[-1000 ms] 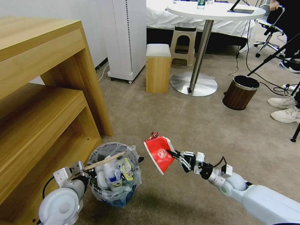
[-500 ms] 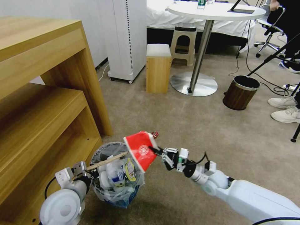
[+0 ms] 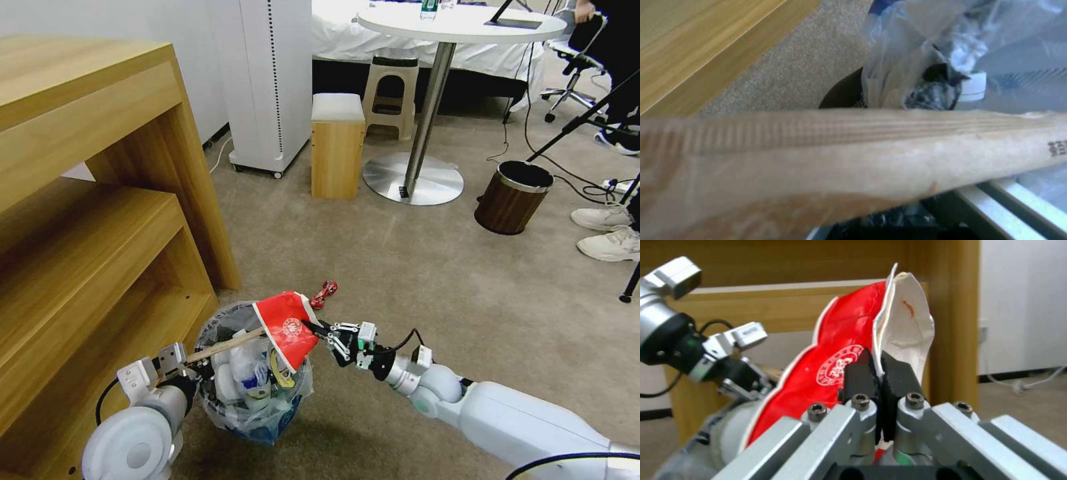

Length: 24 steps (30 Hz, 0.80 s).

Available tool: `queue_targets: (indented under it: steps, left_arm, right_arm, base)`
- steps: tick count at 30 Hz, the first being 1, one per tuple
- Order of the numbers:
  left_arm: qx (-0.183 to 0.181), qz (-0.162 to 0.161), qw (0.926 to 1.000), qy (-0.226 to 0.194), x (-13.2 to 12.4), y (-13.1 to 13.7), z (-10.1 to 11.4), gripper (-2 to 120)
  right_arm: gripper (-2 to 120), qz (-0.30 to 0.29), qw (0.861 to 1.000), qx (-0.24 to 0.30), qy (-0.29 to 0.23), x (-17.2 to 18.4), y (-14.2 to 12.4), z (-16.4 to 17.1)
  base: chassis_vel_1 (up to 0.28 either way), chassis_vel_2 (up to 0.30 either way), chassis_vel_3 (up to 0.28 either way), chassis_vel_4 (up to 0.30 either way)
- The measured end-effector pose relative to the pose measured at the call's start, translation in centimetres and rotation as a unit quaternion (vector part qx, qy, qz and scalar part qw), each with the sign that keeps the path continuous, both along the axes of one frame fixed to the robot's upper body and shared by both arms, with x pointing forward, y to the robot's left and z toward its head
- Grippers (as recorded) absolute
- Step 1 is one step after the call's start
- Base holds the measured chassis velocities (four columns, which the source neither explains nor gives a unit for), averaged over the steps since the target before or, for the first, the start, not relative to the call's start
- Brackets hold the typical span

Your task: Pick up the trash bin and place the garbage on the floor into it.

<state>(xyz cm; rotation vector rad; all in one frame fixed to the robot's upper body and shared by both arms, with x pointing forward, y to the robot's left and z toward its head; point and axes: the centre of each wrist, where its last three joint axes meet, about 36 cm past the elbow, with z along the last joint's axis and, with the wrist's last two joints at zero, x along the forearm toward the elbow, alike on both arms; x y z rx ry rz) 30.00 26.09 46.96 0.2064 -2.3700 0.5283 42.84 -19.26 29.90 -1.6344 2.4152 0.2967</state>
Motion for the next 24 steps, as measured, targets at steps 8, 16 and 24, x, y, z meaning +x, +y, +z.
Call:
queue_targets:
  steps: [8, 16, 24]
  left_arm:
    - [0.000, 0.000, 1.0000, -0.002, 0.1, 0.1, 0.1, 0]
    - [-0.002, 0.000, 1.0000, -0.004, 0.2, 0.1, 0.2, 0]
    - [-0.004, -0.005, 1.0000, -0.005, -0.4, -0.2, 0.5, 0]
  right_arm:
    - [0, 0.025, 0.999, 0.021, 0.008, -1.1, 1.9, 1.0]
    - [0, 0.038, 0.999, -0.008, 0.035, -2.5, 1.2, -1.1]
    - [0, 0.032, 0.999, -0.016, 0.033, -1.5, 1.7, -2.5]
  base:
    - [0.000, 0.000, 0.000, 0.000]
    - [0.000, 0.000, 0.000, 0.000]
    - [0.000, 0.000, 0.000, 0.000]
